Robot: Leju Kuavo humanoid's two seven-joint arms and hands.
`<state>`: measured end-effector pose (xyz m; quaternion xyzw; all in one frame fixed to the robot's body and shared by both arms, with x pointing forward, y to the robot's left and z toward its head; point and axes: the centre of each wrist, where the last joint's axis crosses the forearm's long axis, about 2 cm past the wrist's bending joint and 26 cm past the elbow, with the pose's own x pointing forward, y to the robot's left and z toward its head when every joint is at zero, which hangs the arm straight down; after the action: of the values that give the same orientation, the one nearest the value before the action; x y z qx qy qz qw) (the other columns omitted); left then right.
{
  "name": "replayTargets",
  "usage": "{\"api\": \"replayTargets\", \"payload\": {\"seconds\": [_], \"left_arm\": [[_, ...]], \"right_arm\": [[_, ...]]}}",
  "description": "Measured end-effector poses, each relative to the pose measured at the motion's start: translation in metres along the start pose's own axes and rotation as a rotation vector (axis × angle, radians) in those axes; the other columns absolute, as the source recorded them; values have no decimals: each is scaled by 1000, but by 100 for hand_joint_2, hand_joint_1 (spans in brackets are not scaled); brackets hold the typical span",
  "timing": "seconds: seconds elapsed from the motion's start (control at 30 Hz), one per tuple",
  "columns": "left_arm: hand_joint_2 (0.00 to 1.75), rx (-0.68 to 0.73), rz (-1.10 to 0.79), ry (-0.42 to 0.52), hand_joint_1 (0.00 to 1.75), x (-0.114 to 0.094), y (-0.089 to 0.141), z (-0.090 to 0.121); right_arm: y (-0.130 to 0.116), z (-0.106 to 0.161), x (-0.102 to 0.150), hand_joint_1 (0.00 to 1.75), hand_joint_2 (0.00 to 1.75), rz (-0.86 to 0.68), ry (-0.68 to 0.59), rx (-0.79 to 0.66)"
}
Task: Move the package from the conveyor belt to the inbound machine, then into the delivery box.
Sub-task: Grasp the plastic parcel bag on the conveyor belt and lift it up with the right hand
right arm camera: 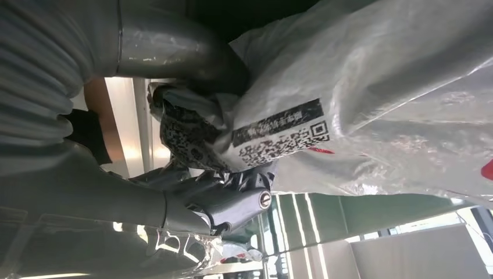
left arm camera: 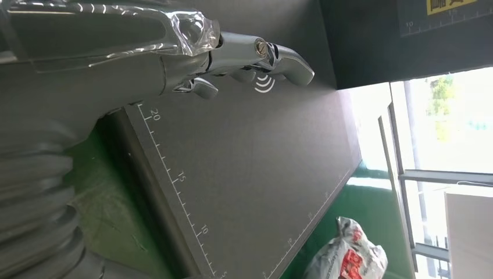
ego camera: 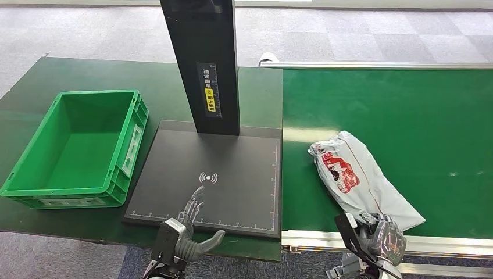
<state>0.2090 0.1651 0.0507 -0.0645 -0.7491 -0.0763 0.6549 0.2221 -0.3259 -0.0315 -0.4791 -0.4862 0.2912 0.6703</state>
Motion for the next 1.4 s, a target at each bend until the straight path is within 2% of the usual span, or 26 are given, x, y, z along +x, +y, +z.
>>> {"api": "replayTargets", "payload": {"seconds": [0.3,0.53,0.67,0.77,0.87,1.0,1.13,1.27,1.4], "left_arm": [[175,2,0,-3,0,1,0,0],[175,9,-8,-6,0,2,1,-1],[175,9,-18,-4,0,2,2,-1],[175,11,-23,-4,0,2,3,-1],[175,15,-27,-10,0,2,5,0],[175,41,-38,-40,0,1,9,0],[175,102,-62,-76,0,1,18,-4],[175,181,-104,-96,0,2,36,-10],[175,262,-161,-114,0,4,59,-12]], "right_arm": [[1,-1,2,175,175,-9,-5,3],[3,1,3,175,175,-76,-6,4],[8,6,6,175,175,-200,-10,23],[8,13,11,175,175,-393,-35,30],[-6,20,19,175,175,-496,-78,-45],[-54,16,39,175,175,-534,-233,-175],[-95,8,87,175,175,-617,-492,-196],[-110,13,138,175,175,-729,-722,-101],[-105,29,177,175,175,-823,-891,75]]}}
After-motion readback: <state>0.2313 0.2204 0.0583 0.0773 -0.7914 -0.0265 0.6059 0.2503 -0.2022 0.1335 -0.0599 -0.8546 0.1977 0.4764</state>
